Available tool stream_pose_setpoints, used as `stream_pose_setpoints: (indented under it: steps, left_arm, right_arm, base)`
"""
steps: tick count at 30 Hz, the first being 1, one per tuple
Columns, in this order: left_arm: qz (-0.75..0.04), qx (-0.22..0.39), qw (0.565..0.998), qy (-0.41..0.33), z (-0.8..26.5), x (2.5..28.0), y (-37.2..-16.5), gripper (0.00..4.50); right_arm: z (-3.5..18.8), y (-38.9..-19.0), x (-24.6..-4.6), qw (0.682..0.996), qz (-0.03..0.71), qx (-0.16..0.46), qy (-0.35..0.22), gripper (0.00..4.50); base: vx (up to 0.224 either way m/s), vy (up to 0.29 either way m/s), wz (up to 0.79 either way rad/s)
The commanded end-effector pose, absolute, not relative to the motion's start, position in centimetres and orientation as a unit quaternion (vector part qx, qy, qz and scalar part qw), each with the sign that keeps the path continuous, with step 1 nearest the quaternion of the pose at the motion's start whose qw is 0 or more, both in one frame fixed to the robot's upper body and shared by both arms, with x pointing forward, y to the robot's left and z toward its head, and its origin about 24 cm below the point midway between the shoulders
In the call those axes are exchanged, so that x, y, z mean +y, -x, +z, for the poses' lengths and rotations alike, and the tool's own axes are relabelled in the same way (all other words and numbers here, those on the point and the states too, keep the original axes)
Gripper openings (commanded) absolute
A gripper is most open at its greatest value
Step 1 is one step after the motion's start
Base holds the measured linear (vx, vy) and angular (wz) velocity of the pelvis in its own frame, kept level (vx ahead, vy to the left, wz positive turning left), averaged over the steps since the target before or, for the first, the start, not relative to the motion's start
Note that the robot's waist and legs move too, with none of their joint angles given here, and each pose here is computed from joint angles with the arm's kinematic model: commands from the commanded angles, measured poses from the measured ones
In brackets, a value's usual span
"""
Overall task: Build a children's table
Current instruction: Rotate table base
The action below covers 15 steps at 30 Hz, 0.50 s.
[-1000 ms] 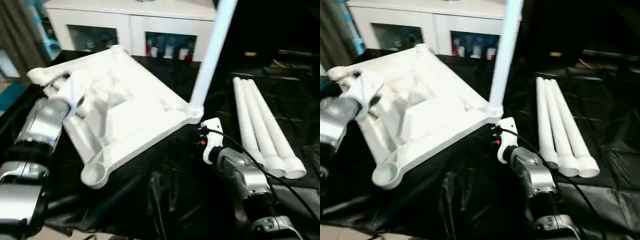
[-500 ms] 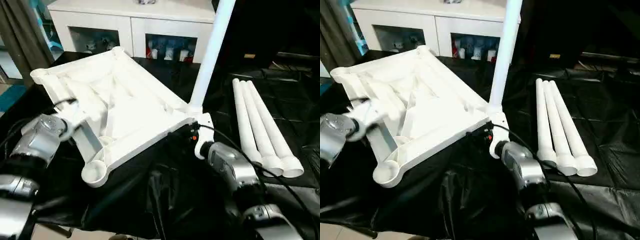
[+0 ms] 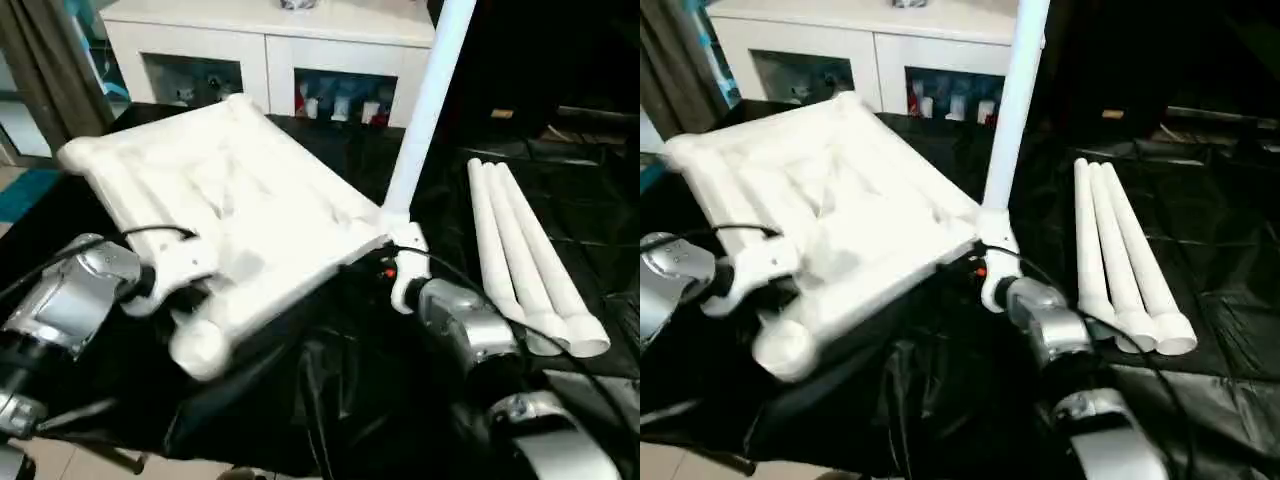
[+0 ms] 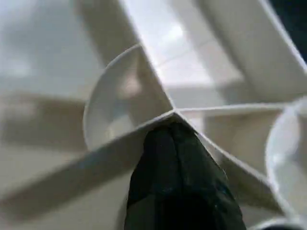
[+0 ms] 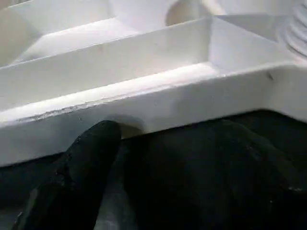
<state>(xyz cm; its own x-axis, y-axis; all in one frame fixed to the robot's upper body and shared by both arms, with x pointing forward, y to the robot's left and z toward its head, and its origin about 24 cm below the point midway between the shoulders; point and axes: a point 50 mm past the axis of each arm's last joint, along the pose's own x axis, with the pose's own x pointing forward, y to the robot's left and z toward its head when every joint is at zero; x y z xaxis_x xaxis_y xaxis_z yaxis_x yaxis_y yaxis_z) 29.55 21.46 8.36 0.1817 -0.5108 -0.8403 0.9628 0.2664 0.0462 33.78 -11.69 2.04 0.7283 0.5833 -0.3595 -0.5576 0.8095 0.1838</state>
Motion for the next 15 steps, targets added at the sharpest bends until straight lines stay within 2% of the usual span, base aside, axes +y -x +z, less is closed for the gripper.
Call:
stream_pose_setpoints:
  steps: [1, 6, 8, 13, 15]
  left_arm:
    - [-0.589, 0.345, 0.669, -0.293, 8.4, 18.9, -28.9, 0.04]
    - [-0.632, 0.315, 0.650, -0.280, 8.7, 16.4, -28.8, 0.04]
    - [-0.649, 0.284, 0.653, -0.269, 8.9, 14.6, -29.0, 0.04]
    - [-0.587, 0.233, 0.714, -0.302, 8.4, 13.0, -31.8, 0.04]
    - [-0.565, 0.213, 0.742, -0.293, 8.5, 12.4, -32.8, 0.04]
  right_arm:
    - [2.6, -34.2, -11.3, 0.929, 0.316, 0.193, -0.024, 3.65]
    - [2.5, -34.3, -11.3, 0.927, 0.320, 0.192, -0.020, 3.65]
    - [2.6, -34.3, -11.3, 0.926, 0.325, 0.191, -0.018, 3.65]
    - [2.6, -34.5, -11.3, 0.929, 0.319, 0.187, -0.014, 3.65]
    - [2.6, -34.4, -11.5, 0.929, 0.318, 0.187, -0.014, 3.65]
  base:
    - [0.000, 0.000, 0.00]
    - [0.000, 0.000, 0.00]
    - [0.000, 0.000, 0.00]
    - [0.000, 0.000, 0.00]
    - [0.000, 0.000, 0.00]
